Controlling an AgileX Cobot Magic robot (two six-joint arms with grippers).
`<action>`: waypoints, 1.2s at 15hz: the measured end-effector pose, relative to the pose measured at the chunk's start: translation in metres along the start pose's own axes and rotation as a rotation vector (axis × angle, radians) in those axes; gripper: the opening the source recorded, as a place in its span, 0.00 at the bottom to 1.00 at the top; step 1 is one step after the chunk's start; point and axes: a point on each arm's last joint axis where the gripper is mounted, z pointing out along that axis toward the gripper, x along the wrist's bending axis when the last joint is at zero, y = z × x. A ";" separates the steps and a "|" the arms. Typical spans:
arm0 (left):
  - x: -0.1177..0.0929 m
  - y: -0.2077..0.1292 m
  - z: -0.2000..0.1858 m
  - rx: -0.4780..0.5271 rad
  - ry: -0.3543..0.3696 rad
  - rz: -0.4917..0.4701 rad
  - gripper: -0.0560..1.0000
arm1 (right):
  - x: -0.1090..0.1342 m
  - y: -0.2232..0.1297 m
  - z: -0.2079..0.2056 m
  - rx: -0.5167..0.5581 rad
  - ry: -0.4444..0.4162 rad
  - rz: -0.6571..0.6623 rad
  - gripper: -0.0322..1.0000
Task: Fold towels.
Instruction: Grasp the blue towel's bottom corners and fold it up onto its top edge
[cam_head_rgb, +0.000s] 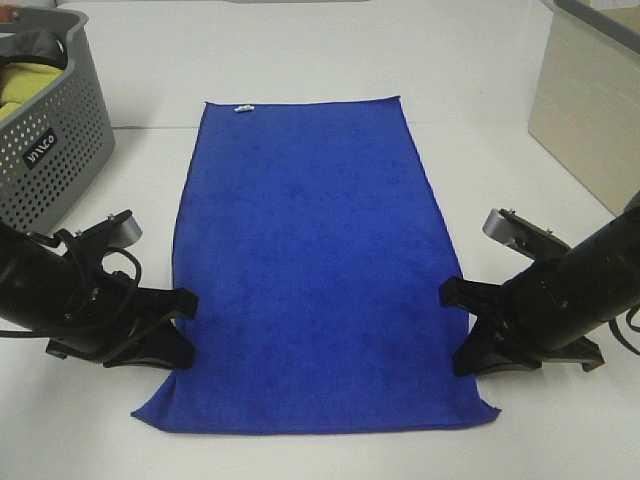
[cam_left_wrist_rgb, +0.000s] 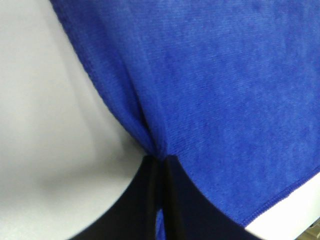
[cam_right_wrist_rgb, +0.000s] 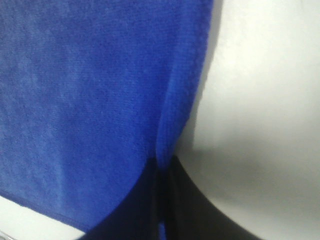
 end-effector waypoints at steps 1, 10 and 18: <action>-0.003 0.000 -0.007 -0.015 -0.004 0.009 0.07 | 0.001 -0.004 -0.006 -0.011 0.004 -0.009 0.03; -0.008 -0.071 -0.051 0.029 -0.067 0.003 0.06 | -0.013 -0.089 -0.041 0.006 0.020 0.018 0.03; -0.027 -0.046 -0.070 -0.065 -0.107 0.001 0.06 | 0.015 -0.056 -0.067 -0.101 0.090 -0.077 0.03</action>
